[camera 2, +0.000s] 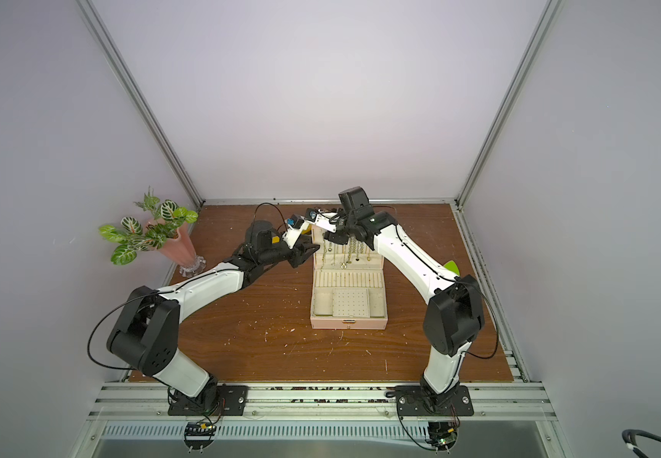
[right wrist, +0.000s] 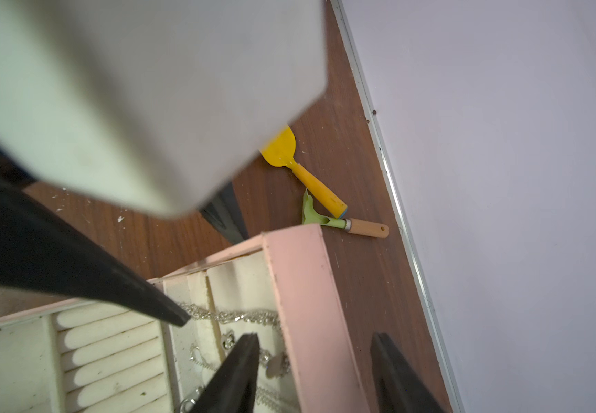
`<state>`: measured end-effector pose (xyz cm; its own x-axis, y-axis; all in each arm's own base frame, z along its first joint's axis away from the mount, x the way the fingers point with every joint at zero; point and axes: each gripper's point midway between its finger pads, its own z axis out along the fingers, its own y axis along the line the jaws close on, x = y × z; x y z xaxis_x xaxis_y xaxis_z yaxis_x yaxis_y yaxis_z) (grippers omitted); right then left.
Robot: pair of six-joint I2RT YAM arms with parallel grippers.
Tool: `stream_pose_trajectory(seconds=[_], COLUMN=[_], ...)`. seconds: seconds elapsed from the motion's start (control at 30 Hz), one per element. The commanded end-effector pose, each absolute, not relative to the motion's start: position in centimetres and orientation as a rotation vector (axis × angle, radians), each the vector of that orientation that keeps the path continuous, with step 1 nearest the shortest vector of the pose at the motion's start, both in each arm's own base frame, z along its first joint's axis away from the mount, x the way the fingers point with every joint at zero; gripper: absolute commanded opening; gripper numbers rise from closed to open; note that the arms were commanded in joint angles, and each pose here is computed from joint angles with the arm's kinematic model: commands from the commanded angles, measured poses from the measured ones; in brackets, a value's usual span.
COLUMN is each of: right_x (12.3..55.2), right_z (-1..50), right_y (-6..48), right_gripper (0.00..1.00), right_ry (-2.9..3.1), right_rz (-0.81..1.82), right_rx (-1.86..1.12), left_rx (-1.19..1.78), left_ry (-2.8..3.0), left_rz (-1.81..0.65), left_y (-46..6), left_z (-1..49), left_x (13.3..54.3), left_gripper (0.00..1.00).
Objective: Put jewelry chain into jewelry box
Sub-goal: Close the fastener on the jewelry box.
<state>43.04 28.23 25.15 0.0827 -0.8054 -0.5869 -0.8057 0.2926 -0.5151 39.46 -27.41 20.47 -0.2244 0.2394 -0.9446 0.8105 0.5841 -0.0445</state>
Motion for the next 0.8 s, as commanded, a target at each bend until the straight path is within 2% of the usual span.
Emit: stream_pose_trajectory(seconds=[0.0, 0.27, 0.77], right_x=[43.6, 44.2, 44.9], right_z=[25.9, 25.6, 24.7], right_y=[27.7, 27.3, 26.8], right_gripper=[0.53, 0.57, 0.4], right_ry=[1.689, 1.714, 1.73], right_rz=[-0.061, -0.105, -0.202], right_rx=[-1.478, -1.474, -1.458], left_rx=[0.902, 0.904, 0.905], left_ry=[1.713, 1.714, 1.71], left_rz=[-0.695, -0.692, -0.684], left_y=[-28.1, -28.1, -28.0], left_z=[21.6, 21.7, 21.9], left_x=[39.5, 39.5, 39.5], left_gripper=[0.45, 0.44, 0.42])
